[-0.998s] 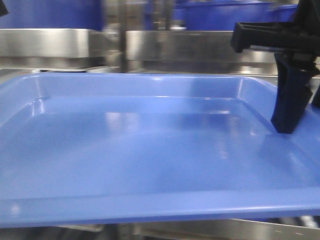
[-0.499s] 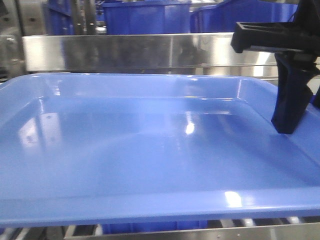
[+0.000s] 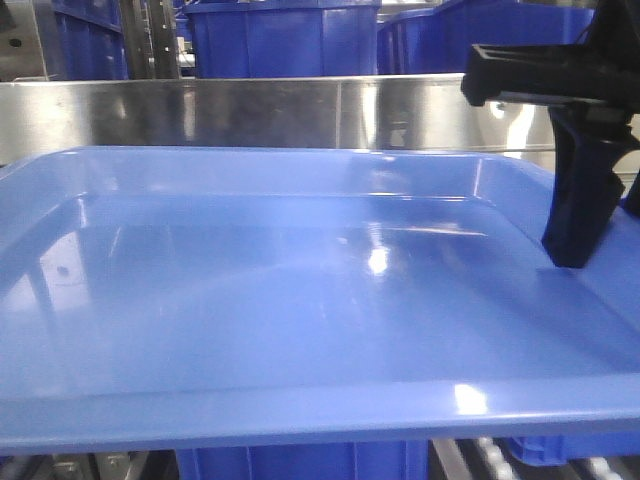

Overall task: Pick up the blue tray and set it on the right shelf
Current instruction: 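Carry the tray in both grippers while the base drives to the shelf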

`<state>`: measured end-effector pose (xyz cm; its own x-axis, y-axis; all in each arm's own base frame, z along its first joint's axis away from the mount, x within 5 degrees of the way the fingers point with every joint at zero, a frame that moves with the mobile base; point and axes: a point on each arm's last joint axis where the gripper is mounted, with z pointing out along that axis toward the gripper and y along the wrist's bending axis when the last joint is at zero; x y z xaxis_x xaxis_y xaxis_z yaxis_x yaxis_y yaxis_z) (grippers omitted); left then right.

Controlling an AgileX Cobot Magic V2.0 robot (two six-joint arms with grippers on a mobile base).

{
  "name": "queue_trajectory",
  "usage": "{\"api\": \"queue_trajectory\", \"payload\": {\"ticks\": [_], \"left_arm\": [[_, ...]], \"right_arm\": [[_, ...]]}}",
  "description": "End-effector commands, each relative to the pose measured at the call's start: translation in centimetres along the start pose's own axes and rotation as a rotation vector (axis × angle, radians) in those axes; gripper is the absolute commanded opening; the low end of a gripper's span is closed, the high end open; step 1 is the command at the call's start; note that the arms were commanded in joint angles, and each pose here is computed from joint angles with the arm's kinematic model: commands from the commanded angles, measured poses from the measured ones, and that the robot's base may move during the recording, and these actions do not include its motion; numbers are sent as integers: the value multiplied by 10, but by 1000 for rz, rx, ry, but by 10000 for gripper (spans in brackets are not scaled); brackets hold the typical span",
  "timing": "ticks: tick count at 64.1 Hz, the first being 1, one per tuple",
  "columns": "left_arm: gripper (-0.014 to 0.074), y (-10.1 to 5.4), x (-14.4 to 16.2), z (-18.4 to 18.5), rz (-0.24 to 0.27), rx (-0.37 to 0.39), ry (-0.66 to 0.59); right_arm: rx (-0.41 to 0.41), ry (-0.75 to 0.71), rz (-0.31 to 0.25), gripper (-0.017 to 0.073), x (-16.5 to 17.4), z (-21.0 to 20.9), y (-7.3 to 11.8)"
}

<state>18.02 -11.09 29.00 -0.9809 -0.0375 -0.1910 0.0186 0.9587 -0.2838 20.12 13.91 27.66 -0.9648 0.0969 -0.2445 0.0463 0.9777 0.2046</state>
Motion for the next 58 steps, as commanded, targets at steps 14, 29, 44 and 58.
{"api": "queue_trajectory", "payload": {"ticks": [14,29,44,58], "left_arm": [[-10,-14,-2,-14,-28,119,-44],[-10,-14,-2,-14,-28,119,-44],[-10,-14,-2,-14,-28,119,-44],[-10,-14,-2,-14,-28,119,-44]], "right_arm": [[-94,-81,24,168,-6,-16,7],[-94,-81,24,168,-6,-16,7],[-94,-81,24,168,-6,-16,7],[-94,-81,24,168,-6,-16,7]]}}
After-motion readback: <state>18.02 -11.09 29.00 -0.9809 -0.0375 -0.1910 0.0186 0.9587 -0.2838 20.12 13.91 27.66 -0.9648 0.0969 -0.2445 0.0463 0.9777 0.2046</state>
